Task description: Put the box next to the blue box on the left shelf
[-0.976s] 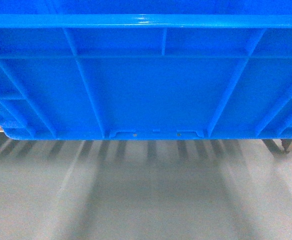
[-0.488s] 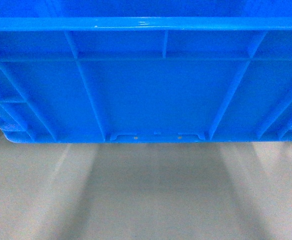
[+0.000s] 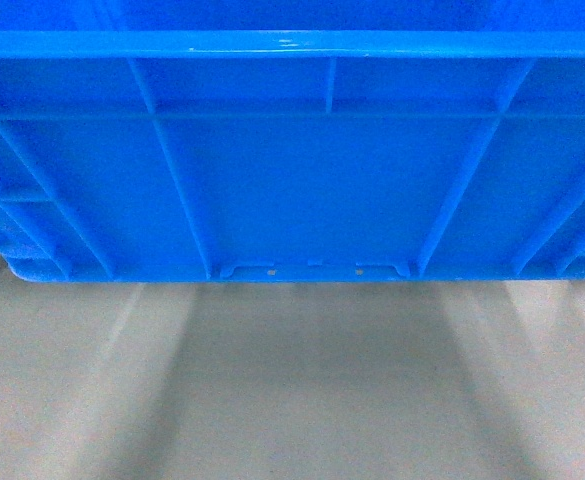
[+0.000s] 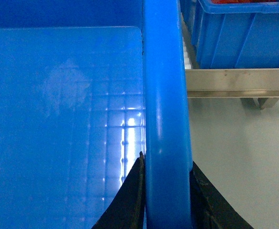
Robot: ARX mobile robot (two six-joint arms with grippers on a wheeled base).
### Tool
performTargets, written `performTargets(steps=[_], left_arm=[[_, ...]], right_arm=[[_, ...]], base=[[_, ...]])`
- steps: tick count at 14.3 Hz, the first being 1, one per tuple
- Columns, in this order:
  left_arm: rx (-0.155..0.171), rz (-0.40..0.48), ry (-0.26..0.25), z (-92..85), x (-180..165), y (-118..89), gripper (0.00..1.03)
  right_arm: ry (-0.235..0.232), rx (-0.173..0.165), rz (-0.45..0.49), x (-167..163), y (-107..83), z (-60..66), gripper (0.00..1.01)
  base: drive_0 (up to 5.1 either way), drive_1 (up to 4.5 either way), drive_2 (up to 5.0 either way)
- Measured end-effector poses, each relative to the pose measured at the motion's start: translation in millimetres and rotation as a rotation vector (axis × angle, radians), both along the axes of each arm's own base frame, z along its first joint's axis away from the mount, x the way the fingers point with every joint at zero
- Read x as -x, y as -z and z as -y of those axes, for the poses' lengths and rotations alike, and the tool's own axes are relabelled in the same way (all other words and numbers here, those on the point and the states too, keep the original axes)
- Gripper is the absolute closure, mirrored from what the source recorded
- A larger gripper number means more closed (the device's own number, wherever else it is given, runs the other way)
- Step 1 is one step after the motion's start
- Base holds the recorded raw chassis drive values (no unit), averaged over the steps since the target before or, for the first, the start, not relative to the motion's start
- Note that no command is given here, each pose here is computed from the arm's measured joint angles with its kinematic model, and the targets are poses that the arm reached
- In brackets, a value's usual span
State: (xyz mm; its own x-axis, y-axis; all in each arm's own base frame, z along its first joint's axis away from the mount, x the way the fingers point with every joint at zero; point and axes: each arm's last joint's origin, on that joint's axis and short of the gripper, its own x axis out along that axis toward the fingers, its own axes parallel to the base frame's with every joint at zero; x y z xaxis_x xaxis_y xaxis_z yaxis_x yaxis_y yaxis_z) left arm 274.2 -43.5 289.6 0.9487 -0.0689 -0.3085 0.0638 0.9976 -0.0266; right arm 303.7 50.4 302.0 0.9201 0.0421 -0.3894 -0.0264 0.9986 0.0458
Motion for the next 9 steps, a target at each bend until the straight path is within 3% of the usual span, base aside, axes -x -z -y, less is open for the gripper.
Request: performTargets(steps=[2,9], left_arm=[[0.0,0.0,0.0,0.0,0.0,0.0,0.97],[-0.002,0.008,0.001,-0.1,0.5,-1.3,0.97]], right_arm=[[0.0,0.0,-0.001,0.0,0.2,0.0,0.84],[0.0,0.0,0.002,0.4,-0.4,0.1,0.84]], base=[[0.0,0.0,0.0],[0.1,4.33,-4.2]])
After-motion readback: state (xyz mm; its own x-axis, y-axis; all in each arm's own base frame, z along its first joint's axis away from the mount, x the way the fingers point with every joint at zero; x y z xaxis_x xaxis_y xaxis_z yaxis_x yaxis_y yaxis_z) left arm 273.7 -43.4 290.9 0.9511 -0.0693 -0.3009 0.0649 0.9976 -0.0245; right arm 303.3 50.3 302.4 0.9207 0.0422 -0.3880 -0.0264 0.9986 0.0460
